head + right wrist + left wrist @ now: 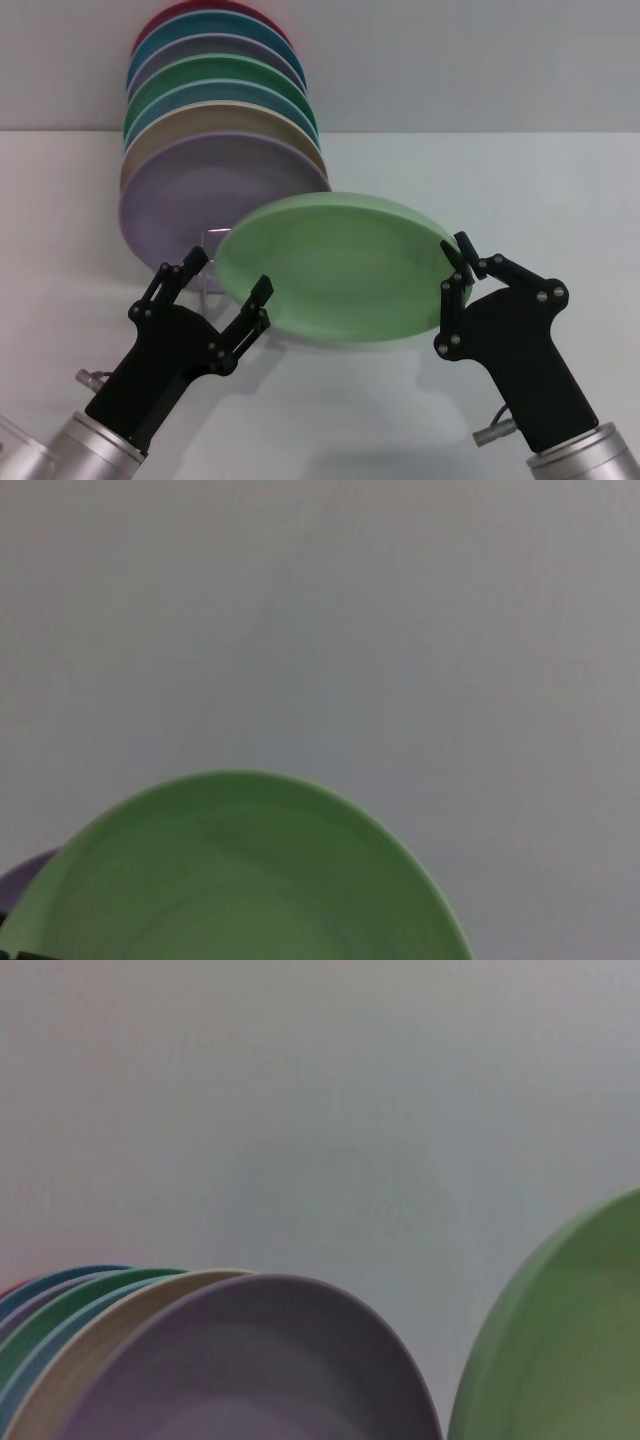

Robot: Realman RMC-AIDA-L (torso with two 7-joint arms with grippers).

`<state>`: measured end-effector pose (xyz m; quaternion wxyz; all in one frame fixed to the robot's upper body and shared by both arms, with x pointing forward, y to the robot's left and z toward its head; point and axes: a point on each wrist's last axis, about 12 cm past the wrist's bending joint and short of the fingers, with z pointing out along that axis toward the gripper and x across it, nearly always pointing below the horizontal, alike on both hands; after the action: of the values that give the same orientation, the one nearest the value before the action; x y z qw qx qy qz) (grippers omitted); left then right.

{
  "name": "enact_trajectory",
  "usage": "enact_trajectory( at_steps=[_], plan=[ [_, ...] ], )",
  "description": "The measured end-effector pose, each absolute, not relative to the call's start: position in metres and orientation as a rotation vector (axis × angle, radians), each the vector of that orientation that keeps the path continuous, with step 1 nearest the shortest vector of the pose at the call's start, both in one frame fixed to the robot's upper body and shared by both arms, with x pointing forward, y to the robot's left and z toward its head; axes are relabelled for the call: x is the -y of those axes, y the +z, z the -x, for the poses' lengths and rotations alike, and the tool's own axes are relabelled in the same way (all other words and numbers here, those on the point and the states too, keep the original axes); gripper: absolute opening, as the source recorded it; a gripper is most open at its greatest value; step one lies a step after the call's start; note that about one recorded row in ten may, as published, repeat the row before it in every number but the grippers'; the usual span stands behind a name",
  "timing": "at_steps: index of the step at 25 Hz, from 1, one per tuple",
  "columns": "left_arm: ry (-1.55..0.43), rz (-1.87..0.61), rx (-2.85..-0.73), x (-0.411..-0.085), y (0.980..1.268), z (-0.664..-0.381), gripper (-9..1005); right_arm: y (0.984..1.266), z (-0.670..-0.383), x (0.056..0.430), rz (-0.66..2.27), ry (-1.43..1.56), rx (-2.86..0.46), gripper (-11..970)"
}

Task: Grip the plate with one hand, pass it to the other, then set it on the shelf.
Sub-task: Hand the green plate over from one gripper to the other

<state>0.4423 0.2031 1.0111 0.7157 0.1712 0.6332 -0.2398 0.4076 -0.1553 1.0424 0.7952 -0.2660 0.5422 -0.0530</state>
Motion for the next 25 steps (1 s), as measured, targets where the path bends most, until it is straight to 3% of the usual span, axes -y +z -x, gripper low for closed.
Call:
enact_trajectory(
  at_steps=[11,21,25],
  plan=[
    [-0.522,-0.372,-1.403,-0.2047,1.0113,-0.4439,753,1.0423,-0.4065,0.1533,0.58,-0.104,-1.161,20],
    [-0.521,-0.37,-1.407,-0.2048,1.0106,-0.443,314,1.0422,-0.4067,0.1539,0.582,-0.105,-1.161,20],
    [-0.519,-0.37,-1.41,-0.2055,1.0102,-0.4426,269,1.0419,-0.4067,0.1541,0.591,-0.115,-1.158,20]
  ],
)
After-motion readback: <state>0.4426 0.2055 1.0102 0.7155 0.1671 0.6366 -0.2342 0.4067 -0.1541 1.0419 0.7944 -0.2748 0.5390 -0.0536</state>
